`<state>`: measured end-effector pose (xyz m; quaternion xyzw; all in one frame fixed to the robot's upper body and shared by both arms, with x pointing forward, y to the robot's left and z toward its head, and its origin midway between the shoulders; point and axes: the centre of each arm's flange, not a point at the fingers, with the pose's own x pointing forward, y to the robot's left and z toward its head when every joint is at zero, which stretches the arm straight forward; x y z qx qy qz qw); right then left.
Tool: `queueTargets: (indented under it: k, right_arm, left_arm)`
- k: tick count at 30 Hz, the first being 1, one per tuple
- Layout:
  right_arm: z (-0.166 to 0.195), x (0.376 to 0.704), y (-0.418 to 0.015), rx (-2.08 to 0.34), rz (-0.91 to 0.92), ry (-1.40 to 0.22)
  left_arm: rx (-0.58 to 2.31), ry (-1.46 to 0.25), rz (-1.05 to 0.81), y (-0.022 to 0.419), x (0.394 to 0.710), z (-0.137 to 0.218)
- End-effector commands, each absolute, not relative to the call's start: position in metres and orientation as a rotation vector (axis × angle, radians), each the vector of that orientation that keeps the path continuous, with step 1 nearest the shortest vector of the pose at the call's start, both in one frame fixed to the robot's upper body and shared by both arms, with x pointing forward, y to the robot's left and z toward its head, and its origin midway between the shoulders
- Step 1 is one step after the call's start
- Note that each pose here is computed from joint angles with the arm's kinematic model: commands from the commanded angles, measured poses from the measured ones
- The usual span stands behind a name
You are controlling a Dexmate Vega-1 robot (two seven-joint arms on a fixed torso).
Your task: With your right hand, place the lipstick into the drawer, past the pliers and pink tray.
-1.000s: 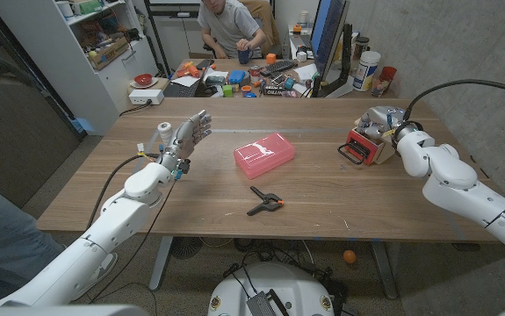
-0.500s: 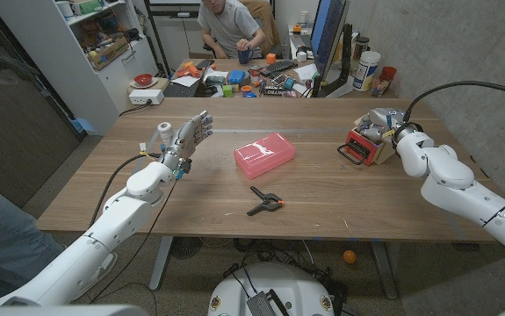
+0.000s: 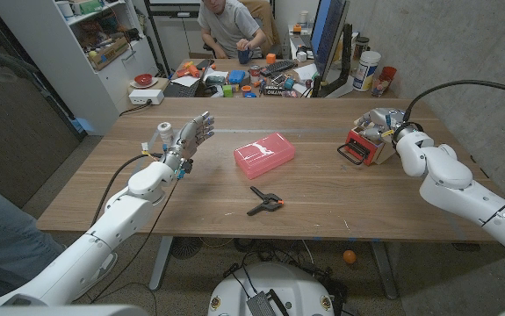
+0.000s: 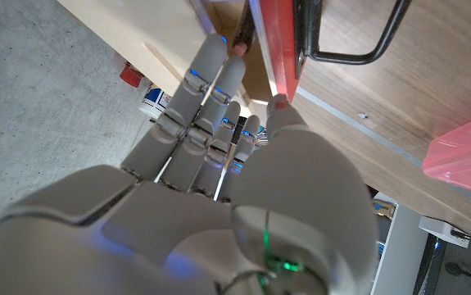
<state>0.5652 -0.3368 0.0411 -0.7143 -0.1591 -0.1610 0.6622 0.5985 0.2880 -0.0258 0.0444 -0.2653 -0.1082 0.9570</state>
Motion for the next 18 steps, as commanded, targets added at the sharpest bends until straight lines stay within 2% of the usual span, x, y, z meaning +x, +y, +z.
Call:
queueTargets:
  k: [1, 10, 18]
  right_arm:
    - [0.042, 0.544, -0.334, -1.56, -0.501, -0.487]
    - [0.054, 0.515, -0.321, -1.44, -0.538, -0.585]
    - [0.047, 0.5, -0.308, -1.093, -0.485, -0.774]
  left_arm:
    - [0.095, -0.535, -0.227, 0.287, 0.601, -0.024]
    - [0.073, -0.536, -0.246, 0.287, 0.603, -0.03]
    - [-0.035, -0.629, -0.219, 0.295, 0.599, -0.043]
